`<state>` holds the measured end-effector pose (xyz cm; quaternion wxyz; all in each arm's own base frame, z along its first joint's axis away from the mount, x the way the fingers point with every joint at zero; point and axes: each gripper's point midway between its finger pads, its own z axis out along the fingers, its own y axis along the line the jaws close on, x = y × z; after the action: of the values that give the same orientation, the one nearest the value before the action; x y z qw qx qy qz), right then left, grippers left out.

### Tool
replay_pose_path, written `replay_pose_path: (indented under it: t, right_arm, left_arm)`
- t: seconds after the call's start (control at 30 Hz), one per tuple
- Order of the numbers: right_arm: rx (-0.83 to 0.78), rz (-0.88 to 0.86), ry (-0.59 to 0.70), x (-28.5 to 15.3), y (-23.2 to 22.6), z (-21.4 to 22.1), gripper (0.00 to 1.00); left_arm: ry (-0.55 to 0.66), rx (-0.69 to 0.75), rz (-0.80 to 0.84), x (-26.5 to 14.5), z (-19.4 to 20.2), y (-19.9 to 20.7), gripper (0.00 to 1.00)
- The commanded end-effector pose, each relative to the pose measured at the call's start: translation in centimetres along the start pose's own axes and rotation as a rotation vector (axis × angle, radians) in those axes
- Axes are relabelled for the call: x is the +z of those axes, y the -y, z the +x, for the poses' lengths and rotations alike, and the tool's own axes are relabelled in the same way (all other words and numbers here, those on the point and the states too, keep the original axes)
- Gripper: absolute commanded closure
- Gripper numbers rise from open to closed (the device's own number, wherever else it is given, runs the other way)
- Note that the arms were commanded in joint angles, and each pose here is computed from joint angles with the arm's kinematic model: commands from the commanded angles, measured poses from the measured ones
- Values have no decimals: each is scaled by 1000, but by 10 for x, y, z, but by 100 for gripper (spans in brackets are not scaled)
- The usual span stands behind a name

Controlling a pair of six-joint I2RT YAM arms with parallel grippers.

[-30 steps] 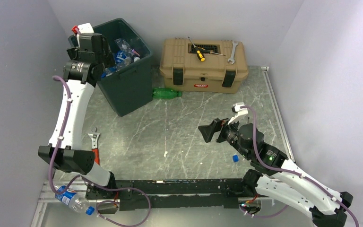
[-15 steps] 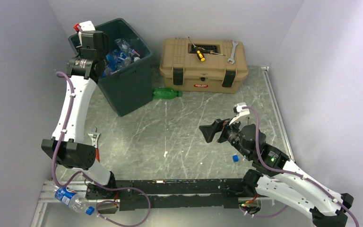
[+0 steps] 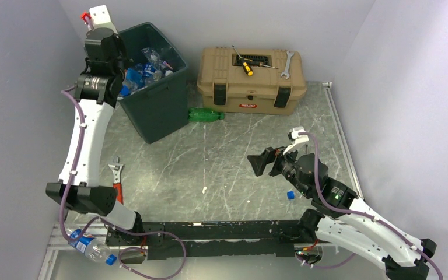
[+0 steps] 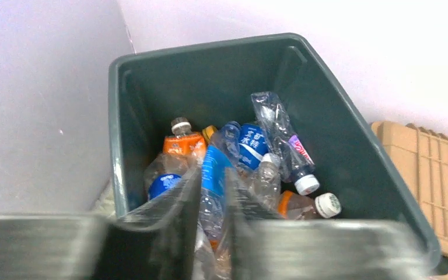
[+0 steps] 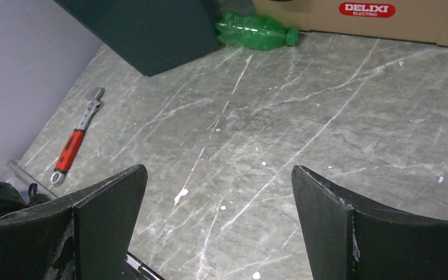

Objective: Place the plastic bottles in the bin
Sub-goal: Place the plastic bottle in the trash bin.

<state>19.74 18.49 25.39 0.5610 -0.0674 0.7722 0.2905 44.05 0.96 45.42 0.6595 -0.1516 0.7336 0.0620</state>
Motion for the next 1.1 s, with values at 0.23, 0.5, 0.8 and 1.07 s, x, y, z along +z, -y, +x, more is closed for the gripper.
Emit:
replay_pose_path:
  t: [0.23,0.5,0.8,1.07]
  right_arm:
    - [-27,3,21,3,0,-5,0]
    - [12,-31,20,0,-6,-3,0]
    - [-5,-19,31,-4,-2,-7,0]
    - [-29,-17,33,-1,-2,-7,0]
  left_arm:
    - [-211,17,-153,-17,46,-29,0]
    - [-265,26,-126,-10,62,-22,18]
    - [-346,31,-142,-3,90,-26,45]
    - [-418,61,-164,-1,113,-32,35]
